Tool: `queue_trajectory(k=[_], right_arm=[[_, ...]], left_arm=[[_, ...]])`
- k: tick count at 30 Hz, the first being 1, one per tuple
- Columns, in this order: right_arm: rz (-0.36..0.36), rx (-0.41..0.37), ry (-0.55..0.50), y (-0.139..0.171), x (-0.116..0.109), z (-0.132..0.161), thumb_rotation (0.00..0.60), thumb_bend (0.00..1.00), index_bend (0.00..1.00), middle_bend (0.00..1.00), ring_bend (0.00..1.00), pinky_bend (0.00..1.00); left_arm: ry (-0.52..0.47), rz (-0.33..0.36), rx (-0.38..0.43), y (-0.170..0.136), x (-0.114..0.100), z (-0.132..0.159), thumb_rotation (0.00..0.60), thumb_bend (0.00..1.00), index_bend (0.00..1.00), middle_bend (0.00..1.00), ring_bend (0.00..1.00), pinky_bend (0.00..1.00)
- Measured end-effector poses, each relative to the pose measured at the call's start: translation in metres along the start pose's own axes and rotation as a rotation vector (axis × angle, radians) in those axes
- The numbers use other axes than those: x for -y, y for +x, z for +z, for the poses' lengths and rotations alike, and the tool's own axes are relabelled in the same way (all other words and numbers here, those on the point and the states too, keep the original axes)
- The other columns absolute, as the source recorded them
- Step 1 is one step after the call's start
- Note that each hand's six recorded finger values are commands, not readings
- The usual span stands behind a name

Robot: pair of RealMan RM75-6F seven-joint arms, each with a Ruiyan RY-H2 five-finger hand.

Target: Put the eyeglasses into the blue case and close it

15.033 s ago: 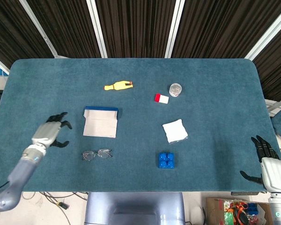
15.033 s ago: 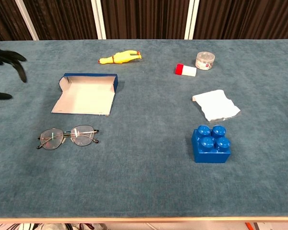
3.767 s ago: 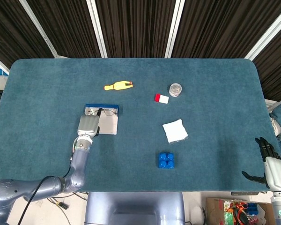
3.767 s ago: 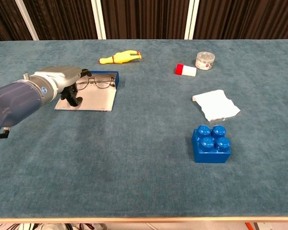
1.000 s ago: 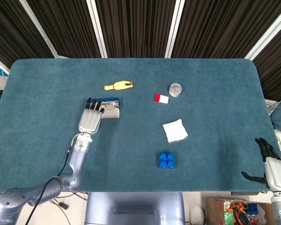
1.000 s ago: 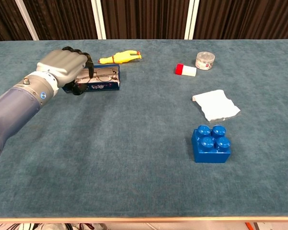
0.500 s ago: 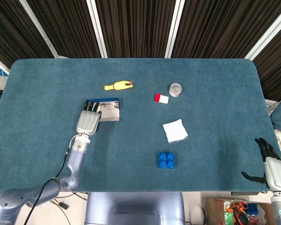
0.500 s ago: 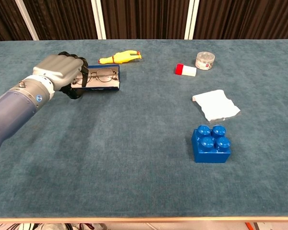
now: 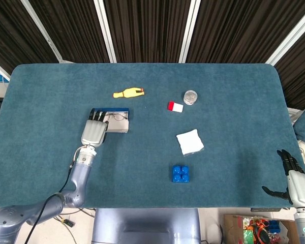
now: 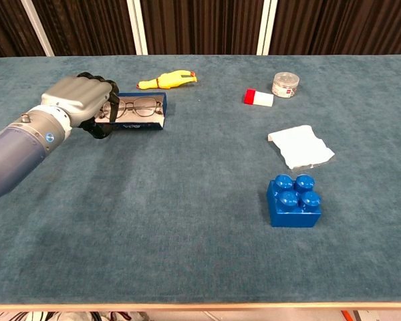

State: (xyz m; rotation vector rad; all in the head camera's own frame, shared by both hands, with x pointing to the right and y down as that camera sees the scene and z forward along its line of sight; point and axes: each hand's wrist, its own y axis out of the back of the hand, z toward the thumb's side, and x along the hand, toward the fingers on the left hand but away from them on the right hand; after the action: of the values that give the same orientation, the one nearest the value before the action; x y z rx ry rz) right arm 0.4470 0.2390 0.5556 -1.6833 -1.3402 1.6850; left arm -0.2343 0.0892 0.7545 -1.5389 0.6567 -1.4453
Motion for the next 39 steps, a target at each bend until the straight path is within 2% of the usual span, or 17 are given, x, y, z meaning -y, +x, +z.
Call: queue_trajectory(k=[8, 14, 19, 31, 39], right_arm=[[0.001, -0.002, -0.001, 0.000, 0.000, 0.000, 0.600, 0.08, 0.02, 0.00, 0.06, 0.19], [0.000, 0.000, -0.001, 0.000, 0.000, 0.001, 0.600, 0.08, 0.02, 0.00, 0.06, 0.19], [-0.001, 0.001, -0.001, 0.000, 0.000, 0.000, 0.600, 0.08, 0.02, 0.00, 0.06, 0.19], [0.003, 0.007, -0.001, 0.000, 0.000, 0.000, 0.600, 0.08, 0.02, 0.00, 0.06, 0.19], [0.006, 0.010, 0.000, 0.000, 0.001, 0.000, 0.600, 0.08, 0.02, 0.00, 0.06, 0.19]], left_arm=[[-0.042, -0.003, 0.026, -0.022, -0.006, -0.008, 0.600, 0.42, 0.59, 0.14, 0.03, 0.03], [-0.034, -0.023, 0.045, -0.046, -0.010, -0.020, 0.600, 0.42, 0.59, 0.14, 0.03, 0.03], [-0.011, -0.030, 0.043, -0.054, -0.016, -0.024, 0.600, 0.42, 0.59, 0.14, 0.03, 0.03], [-0.009, -0.016, 0.054, -0.035, -0.037, -0.011, 0.600, 0.42, 0.59, 0.13, 0.03, 0.03], [0.013, -0.033, 0.030, -0.018, -0.039, -0.012, 0.600, 0.42, 0.59, 0.13, 0.03, 0.03]])
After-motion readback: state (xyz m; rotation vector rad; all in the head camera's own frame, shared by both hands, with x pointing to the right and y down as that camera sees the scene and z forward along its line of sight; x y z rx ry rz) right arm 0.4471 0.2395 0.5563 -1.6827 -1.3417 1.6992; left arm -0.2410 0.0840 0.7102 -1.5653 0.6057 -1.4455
